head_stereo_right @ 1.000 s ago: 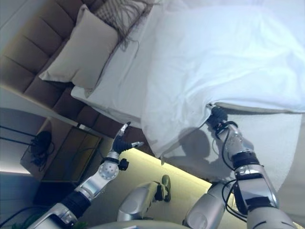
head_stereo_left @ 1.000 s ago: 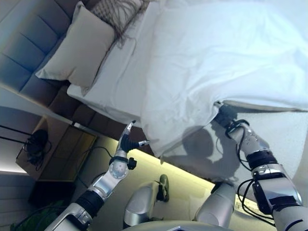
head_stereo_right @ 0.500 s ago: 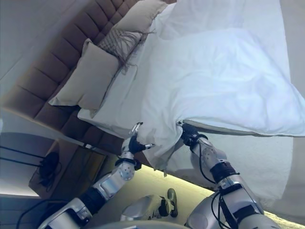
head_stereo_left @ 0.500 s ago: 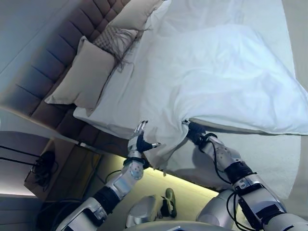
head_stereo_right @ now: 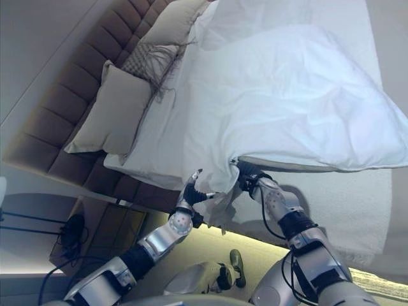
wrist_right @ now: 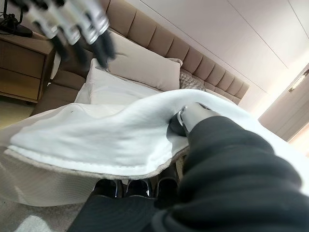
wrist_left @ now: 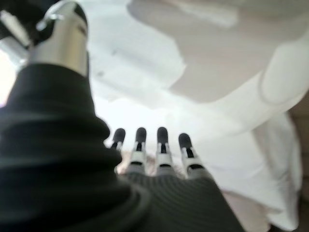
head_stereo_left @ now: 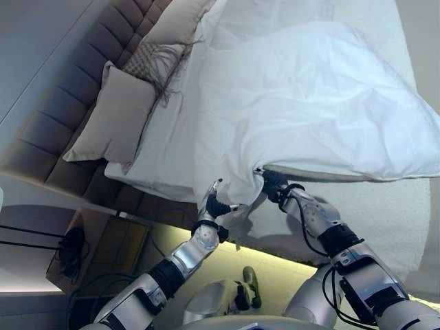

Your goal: Make the bed neatly

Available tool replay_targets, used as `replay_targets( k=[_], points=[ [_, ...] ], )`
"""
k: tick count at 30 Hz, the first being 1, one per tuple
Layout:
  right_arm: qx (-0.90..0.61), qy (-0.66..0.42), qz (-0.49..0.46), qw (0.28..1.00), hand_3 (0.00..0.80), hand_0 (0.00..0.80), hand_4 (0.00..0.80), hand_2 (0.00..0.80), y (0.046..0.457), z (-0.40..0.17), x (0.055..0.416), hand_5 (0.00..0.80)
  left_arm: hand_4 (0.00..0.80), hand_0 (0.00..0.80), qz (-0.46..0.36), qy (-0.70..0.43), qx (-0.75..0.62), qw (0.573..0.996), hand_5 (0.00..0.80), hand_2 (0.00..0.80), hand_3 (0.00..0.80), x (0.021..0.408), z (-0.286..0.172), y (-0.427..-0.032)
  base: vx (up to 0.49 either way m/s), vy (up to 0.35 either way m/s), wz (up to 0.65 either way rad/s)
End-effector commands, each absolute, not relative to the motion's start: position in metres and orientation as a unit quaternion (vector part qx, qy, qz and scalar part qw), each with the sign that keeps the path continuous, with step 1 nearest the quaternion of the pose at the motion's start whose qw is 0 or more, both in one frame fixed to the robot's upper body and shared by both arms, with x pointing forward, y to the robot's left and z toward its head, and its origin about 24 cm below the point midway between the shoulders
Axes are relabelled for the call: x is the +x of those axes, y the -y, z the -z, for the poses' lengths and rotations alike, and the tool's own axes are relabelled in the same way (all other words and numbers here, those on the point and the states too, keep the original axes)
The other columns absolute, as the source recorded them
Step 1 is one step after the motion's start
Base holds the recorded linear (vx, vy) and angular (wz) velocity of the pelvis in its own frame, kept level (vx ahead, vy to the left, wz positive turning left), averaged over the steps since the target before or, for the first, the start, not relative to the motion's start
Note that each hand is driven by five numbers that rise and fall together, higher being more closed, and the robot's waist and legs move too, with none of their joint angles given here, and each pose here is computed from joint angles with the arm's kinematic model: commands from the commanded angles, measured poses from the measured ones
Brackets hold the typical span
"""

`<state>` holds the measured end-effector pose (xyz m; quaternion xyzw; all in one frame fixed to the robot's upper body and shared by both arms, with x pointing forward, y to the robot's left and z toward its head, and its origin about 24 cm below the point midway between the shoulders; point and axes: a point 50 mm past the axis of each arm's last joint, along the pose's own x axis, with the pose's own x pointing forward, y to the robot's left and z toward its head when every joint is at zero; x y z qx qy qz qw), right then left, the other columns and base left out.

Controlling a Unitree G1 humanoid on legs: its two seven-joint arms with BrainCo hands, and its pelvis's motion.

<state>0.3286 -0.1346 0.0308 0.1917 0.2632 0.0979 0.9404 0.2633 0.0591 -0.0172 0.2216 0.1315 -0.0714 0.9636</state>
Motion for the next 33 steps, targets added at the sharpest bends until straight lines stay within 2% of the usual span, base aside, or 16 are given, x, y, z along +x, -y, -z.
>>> replay_targets(
  k=[1,7,20,27,33],
  points=[
    [0.199,-0.137,-0.217,0.946,0.800,0.800,0.800,0.800,0.077,-0.119,0.356,0.800,0.000,0.000,0.082,-0.083,0.187,0.975,0.000,0.000,0.000,0.274,-0.005,-0.046,0.008,0.015,-0.07],
    [0.215,-0.129,-0.226,0.941,0.800,0.800,0.800,0.800,0.071,-0.126,0.354,0.800,0.000,0.000,0.045,-0.051,0.241,0.968,0.000,0.000,0.000,0.277,-0.004,-0.055,0.020,-0.067,-0.04],
    [0.239,-0.109,-0.258,0.930,0.800,0.800,0.800,0.800,0.046,-0.133,0.347,0.800,0.000,0.000,-0.044,-0.028,0.199,0.979,0.000,0.000,0.000,0.287,-0.017,-0.063,0.004,-0.084,-0.06],
    [0.275,-0.103,-0.281,0.914,0.800,0.800,0.800,0.800,0.032,-0.127,0.334,0.800,0.000,0.000,-0.062,-0.014,0.237,0.969,0.000,0.000,0.000,0.292,-0.024,-0.067,0.049,-0.049,0.03],
    [0.323,-0.129,-0.295,0.890,0.800,0.800,0.800,0.800,0.024,-0.104,0.309,0.800,0.000,0.000,-0.085,-0.009,0.258,0.962,0.000,0.000,0.000,0.289,-0.024,-0.070,0.067,-0.032,0.06]
  ],
)
